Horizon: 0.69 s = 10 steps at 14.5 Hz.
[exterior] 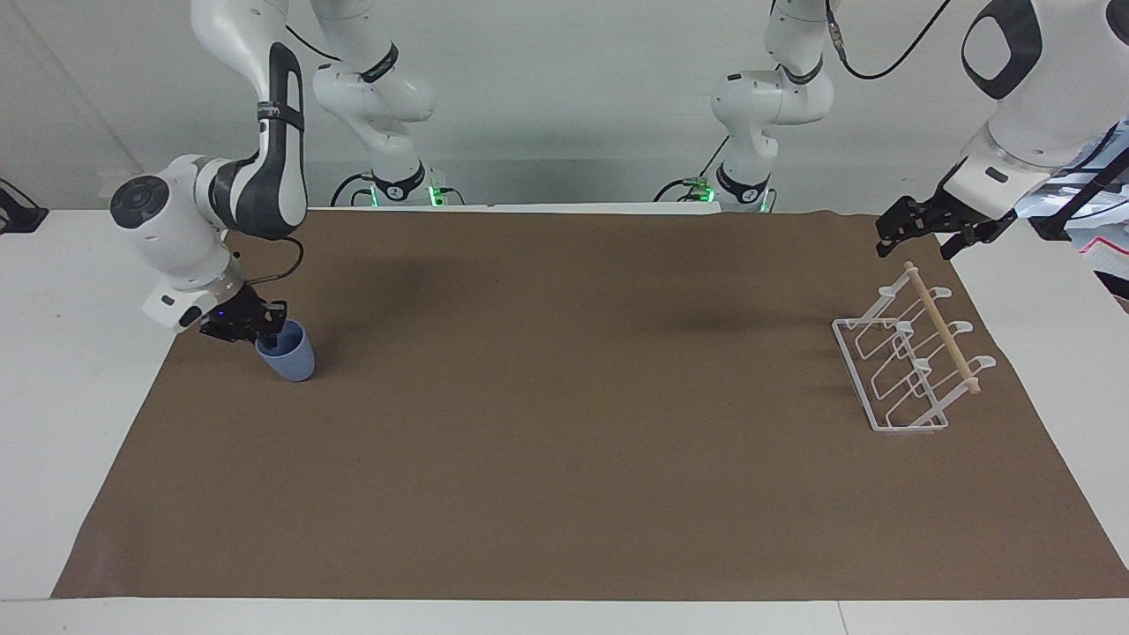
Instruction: Hang cup on cup holder
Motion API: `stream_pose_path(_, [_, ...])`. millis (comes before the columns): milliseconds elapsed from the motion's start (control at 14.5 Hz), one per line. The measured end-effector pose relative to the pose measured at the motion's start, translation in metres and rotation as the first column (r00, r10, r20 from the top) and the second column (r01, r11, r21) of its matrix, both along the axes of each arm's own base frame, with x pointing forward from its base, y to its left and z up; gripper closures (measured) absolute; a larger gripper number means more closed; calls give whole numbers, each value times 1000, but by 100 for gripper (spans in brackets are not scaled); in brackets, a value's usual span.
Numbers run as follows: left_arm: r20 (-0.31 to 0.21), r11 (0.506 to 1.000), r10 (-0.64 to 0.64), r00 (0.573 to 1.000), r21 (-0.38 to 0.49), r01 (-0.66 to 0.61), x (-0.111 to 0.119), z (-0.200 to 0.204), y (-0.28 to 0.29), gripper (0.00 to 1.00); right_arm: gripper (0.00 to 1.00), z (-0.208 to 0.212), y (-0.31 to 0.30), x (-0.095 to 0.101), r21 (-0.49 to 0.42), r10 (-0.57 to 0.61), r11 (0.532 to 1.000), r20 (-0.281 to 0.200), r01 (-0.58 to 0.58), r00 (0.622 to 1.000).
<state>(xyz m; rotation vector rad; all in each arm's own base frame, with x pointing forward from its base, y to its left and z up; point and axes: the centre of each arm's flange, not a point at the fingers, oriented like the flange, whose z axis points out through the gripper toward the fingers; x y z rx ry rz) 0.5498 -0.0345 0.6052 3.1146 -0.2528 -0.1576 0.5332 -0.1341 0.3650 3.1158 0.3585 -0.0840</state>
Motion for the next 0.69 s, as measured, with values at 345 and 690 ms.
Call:
stream_pose_path(345, [0,1000,-27,1000,-1,27,-2,0,-20,0,95,31,16,8,108,-29,994,-57,35,998])
stream_pose_path(690, [0,976,219,976,17,-219,-3,0,-31,0,95,69,103,20,518,-78,846,-105,121,991])
